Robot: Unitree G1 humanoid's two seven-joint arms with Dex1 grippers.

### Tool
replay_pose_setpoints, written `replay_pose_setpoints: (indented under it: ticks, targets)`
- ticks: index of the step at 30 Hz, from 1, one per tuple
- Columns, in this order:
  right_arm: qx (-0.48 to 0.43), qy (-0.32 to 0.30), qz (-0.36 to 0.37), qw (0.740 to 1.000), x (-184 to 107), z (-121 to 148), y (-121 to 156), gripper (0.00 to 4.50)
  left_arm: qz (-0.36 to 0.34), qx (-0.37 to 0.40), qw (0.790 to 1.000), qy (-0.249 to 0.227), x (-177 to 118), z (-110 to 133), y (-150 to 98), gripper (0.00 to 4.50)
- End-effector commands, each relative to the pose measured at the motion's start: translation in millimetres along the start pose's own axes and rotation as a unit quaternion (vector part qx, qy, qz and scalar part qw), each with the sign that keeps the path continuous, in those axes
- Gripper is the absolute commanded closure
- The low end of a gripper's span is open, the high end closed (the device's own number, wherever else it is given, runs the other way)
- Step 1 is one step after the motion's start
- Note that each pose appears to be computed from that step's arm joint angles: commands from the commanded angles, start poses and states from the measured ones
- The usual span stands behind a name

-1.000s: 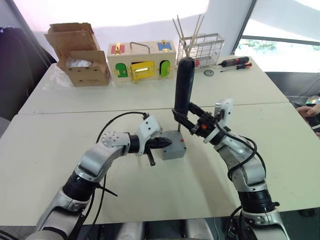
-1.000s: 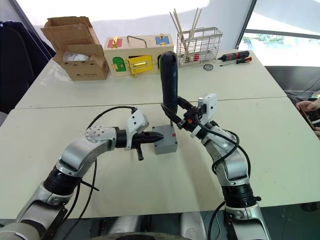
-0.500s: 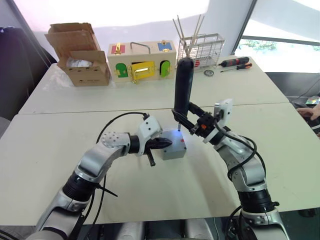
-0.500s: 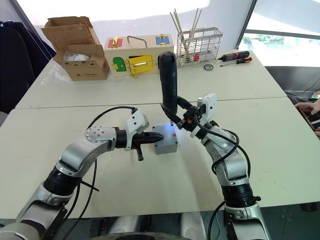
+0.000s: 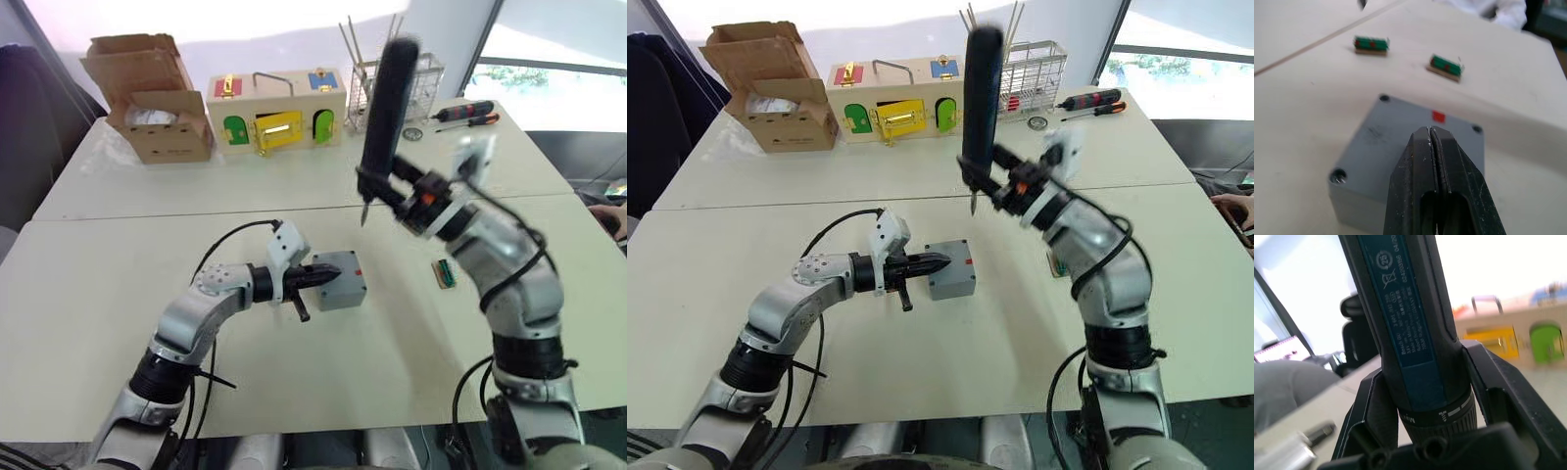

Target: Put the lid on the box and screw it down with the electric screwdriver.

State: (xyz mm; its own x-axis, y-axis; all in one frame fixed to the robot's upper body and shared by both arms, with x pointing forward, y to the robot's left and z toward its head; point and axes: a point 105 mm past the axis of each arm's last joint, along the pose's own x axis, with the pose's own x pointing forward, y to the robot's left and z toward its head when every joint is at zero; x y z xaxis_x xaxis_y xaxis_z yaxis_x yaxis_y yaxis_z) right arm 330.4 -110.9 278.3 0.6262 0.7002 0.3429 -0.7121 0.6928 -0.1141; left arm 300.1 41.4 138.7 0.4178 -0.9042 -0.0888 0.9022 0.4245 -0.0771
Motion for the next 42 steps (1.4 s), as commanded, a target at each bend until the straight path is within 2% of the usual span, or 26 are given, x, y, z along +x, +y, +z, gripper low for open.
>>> replay_pose_setpoints:
  ticks: [1, 3, 7, 8, 10, 12, 14, 17, 19, 24, 28, 32, 39, 41, 42]
  targets:
    - [0.003, -0.051, 0.007, 0.999, 1, 41, 0, 2.73, 0.016, 0.016, 0.998, -0.053, -12, 28, 2, 4.50]
    - [0.017, -0.049, -0.009, 0.999, 3, 45, -6, 2.73, 0.019, 0.019, 0.998, -0.054, -15, 30, 3, 4.50]
    - [0.027, 0.022, -0.077, 0.996, 2, 34, -30, 2.73, 0.015, 0.034, 0.998, -0.046, -15, 34, 2, 4.50]
    - [0.022, 0.048, -0.093, 0.994, -1, 31, -37, 2.73, 0.008, 0.044, 0.998, -0.045, -14, 37, -1, 4.50]
    - [-0.009, 0.159, -0.135, 0.978, -24, 19, -65, 2.73, -0.032, 0.097, 0.994, -0.025, -8, 46, -16, 4.50]
    - [-0.013, 0.274, -0.179, 0.945, -62, 10, -92, 2.73, -0.075, 0.115, 0.990, -0.024, -2, 54, -33, 4.50]
    - [0.016, 0.352, -0.209, 0.912, -98, 6, -109, 2.73, -0.110, 0.118, 0.987, -0.021, 2, 55, -48, 4.50]
    - [0.051, 0.422, -0.254, 0.868, -139, -3, -129, 2.73, -0.136, 0.128, 0.982, -0.001, 10, 43, -60, 4.50]
    - [0.105, 0.463, -0.261, 0.840, -161, -15, -131, 2.73, -0.149, 0.127, 0.981, 0.002, 16, 36, -65, 4.50]
    - [0.197, 0.515, -0.277, 0.787, -189, -37, -133, 2.73, -0.157, 0.141, 0.977, 0.005, 27, 28, -71, 4.50]
    - [0.237, 0.531, -0.288, 0.761, -195, -50, -136, 2.73, -0.152, 0.138, 0.979, -0.005, 29, 28, -73, 4.50]
    - [0.245, 0.543, -0.304, 0.743, -200, -62, -146, 2.73, -0.135, 0.127, 0.983, -0.010, 29, 26, -71, 4.50]
    - [0.242, 0.562, -0.305, 0.729, -202, -79, -154, 2.73, -0.104, 0.094, 0.990, -0.021, 22, 27, -62, 4.50]
    - [0.232, 0.568, -0.307, 0.727, -203, -83, -156, 1.69, -0.077, 0.090, 0.993, -0.029, 20, 30, -53, 4.50]
    - [0.228, 0.571, -0.305, 0.727, -204, -84, -157, 1.33, -0.059, 0.092, 0.994, -0.030, 19, 31, -47, 4.50]
